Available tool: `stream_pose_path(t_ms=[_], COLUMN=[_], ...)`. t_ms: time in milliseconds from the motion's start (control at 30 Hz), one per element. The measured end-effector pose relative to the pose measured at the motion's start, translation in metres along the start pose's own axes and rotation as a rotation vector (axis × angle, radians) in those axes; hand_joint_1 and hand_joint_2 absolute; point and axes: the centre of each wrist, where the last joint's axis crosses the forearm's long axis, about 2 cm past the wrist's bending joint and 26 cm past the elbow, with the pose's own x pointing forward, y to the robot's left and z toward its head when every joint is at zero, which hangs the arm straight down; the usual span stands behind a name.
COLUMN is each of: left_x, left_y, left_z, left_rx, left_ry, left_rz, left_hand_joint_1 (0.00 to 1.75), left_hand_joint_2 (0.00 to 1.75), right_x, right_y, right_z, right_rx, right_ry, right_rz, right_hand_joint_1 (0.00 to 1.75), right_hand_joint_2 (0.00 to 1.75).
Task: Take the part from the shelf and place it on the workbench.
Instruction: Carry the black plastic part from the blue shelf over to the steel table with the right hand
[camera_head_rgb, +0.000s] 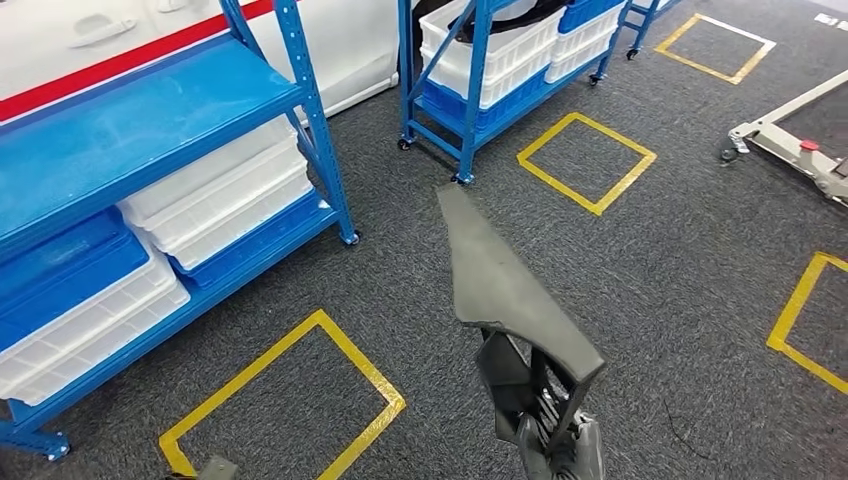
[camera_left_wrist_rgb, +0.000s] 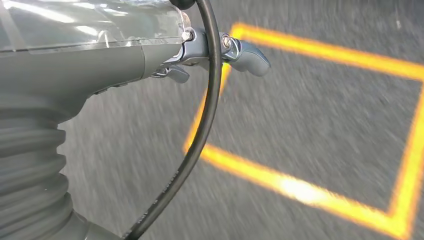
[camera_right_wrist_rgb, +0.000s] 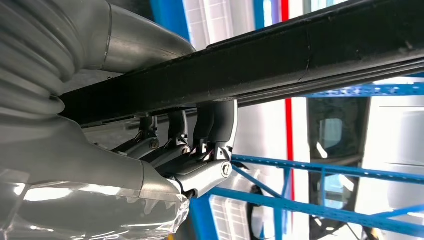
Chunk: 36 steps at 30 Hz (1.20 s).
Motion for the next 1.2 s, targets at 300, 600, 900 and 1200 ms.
stream_pose_path(t_ms=[300, 600, 900, 1200], left_x=[-0.005, -0.010, -0.011, -0.017], left_y=[0.037, 0.041, 0.026, 0.013], left_z=[-0.011, -0.010, -0.004, 0.004], left_rx=[0.030, 0.057, 0.132, 0.127], left_ry=[0.021, 0.024, 0.023, 0.105], left_rz=[-0.067, -0.020, 0.206, 0.334], left_hand_joint_1=[0.00, 0.00, 0.00, 0.00], left_hand_joint_2=[1.75, 1.75, 1.75, 1.75], right_x=[-0.008, -0.013, -0.012, -0.011], right_y=[0.004, 0.003, 0.008, 0.009], right_z=[-0.004, -0.002, 0.000, 0.003], right_rx=[0.071, 0.089, 0.088, 0.078], right_ry=[0.002, 0.023, 0.026, 0.031], right_rz=[-0.012, 0.002, 0.010, 0.020], right_hand_joint_1=[1.75, 1.75, 1.75, 1.75], right_hand_joint_2=[1.75, 1.75, 1.75, 1.75])
